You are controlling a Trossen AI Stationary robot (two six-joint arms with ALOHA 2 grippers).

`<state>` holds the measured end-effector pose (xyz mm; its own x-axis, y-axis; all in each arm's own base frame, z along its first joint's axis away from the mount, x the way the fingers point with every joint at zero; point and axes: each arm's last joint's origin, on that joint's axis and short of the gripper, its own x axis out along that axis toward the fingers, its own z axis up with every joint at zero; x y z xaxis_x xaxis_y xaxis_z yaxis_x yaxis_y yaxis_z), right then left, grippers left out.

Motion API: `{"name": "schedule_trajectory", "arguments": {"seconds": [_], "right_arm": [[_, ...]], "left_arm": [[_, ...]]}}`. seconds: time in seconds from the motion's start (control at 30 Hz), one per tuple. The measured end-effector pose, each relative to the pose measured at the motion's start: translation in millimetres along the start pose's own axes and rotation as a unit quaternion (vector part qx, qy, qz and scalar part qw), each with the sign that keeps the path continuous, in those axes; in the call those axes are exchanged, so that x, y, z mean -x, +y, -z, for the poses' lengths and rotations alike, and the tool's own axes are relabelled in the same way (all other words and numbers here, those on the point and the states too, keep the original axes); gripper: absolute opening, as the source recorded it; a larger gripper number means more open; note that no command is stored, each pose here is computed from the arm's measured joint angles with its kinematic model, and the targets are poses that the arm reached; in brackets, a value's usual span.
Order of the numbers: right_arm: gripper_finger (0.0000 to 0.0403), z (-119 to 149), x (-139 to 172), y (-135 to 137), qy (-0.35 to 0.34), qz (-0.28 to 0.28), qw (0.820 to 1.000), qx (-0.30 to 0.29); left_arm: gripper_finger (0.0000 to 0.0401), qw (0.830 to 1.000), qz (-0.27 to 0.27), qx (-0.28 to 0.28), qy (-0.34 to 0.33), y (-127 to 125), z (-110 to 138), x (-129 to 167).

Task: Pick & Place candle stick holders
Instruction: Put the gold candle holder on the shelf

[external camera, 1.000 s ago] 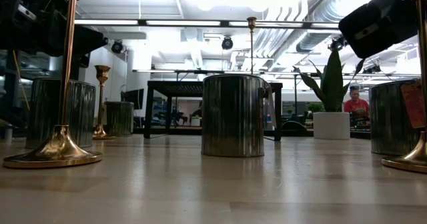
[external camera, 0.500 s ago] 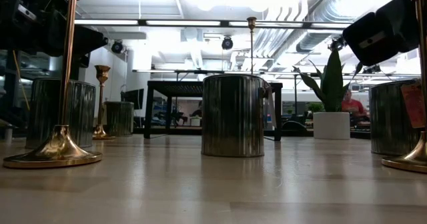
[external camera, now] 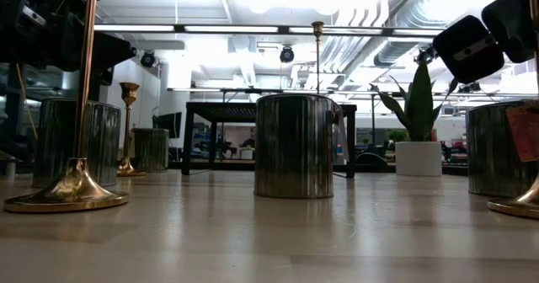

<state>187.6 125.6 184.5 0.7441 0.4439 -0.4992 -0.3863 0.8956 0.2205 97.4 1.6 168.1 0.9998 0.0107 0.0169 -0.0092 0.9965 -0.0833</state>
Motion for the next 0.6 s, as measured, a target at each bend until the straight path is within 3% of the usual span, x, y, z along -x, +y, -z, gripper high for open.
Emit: {"name": "schedule_trajectory", "arguments": {"seconds": [0.3,0.6], "right_arm": [[0.0013,-1,0,0,-0.005,0.003,1.0,-0.001],[0.0009,-22,6,-1,-0.049,0.062,0.997,-0.006]], "left_arm": [[0.0072,1.0,0.0,0.0,0.0,0,0,0],[0.0072,1.0,0.0,0.0,0.0,0,0,0]]}}
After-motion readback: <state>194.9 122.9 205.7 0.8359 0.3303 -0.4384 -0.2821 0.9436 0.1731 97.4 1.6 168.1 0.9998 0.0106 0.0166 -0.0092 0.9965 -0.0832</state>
